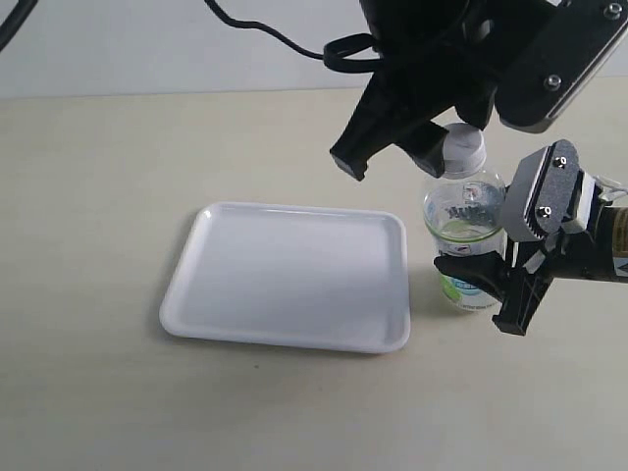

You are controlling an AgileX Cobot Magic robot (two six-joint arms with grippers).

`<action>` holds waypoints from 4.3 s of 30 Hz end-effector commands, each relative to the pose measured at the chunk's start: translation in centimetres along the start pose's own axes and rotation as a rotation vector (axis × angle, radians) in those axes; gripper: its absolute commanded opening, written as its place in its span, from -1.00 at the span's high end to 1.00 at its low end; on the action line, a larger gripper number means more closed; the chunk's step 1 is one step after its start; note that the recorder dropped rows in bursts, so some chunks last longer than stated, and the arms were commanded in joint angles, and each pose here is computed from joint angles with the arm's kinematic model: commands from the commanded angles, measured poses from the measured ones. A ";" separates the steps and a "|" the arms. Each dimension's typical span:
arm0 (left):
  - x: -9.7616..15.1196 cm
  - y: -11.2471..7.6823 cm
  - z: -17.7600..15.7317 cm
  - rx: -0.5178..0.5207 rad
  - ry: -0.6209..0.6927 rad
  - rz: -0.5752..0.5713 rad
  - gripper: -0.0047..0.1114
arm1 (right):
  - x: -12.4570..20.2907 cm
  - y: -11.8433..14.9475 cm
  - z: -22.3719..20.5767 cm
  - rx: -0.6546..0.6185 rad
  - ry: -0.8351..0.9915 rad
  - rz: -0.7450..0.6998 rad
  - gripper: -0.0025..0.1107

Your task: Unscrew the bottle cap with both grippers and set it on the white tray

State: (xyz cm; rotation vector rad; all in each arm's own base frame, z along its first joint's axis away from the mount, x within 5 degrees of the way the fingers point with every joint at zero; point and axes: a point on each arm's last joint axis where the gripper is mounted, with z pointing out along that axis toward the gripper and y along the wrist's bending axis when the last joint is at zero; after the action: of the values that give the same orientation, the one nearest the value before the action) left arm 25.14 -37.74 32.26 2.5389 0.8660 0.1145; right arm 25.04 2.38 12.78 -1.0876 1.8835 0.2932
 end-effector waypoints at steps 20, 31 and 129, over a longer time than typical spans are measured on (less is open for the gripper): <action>-0.3 -0.1 0.4 0.011 -0.022 -0.018 0.04 | 0.7 0.2 0.0 -0.019 0.055 -0.004 0.96; -0.2 -0.1 0.9 0.024 -0.021 -0.026 0.58 | 0.7 0.2 0.0 -0.019 0.055 -0.004 0.96; -0.9 1.3 -1.7 -0.054 -0.097 -0.470 -0.32 | 0.2 0.3 0.0 -0.034 -0.007 0.030 0.96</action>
State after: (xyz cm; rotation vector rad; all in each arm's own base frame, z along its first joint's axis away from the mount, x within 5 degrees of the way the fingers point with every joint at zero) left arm 25.10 -38.55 33.83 2.1143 1.5362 -0.1280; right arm 24.95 2.49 12.85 -1.0517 1.8889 0.3486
